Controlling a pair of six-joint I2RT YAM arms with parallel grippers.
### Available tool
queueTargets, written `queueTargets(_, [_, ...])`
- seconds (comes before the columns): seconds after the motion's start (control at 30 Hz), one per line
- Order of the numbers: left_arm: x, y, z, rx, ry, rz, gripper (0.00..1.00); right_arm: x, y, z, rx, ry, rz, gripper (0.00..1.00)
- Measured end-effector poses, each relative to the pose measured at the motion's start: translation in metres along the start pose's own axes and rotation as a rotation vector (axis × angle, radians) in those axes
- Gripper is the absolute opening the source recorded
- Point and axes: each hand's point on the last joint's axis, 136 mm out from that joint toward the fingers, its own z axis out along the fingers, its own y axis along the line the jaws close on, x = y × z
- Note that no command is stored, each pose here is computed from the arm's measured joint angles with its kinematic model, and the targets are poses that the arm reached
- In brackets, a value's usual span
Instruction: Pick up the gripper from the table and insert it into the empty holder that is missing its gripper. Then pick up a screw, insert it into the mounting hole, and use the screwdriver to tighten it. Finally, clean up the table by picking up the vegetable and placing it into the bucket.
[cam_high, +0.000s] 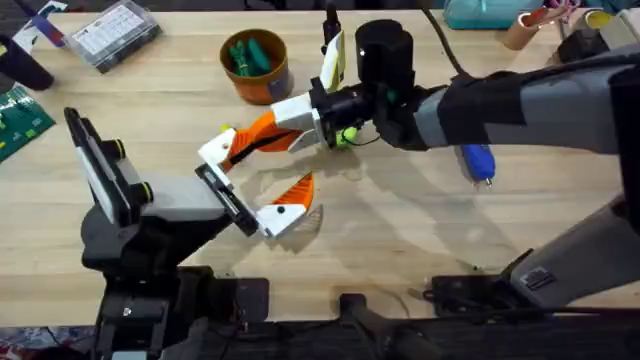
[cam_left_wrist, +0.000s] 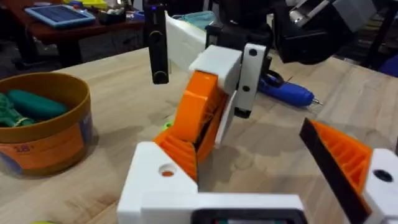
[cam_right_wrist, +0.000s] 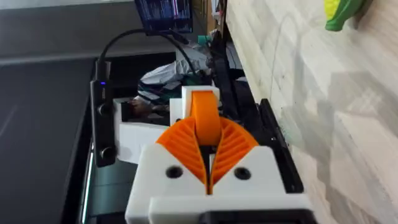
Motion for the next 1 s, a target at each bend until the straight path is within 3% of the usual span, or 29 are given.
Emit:
queueTargets(0.33, [-0.0002,0.0007,0.0,-0.004,-0.001,0.001,0.987,0.0002,-0.0001,0.0006,0.001,0.0,0.004,0.074])
queueTargets(0.47, [-0.0002,0.0006,0.0,-0.004,-0.001,0.002,0.987,0.001,-0.0002,0.0015,0.001,0.003,0.006,0.144])
queueTargets(1.0, [0.0002,-0.0047,0.0002,0.025,0.002,0.005,0.987,0.0088,-0.0002,0.0099,0.004,0.028,0.007,0.231])
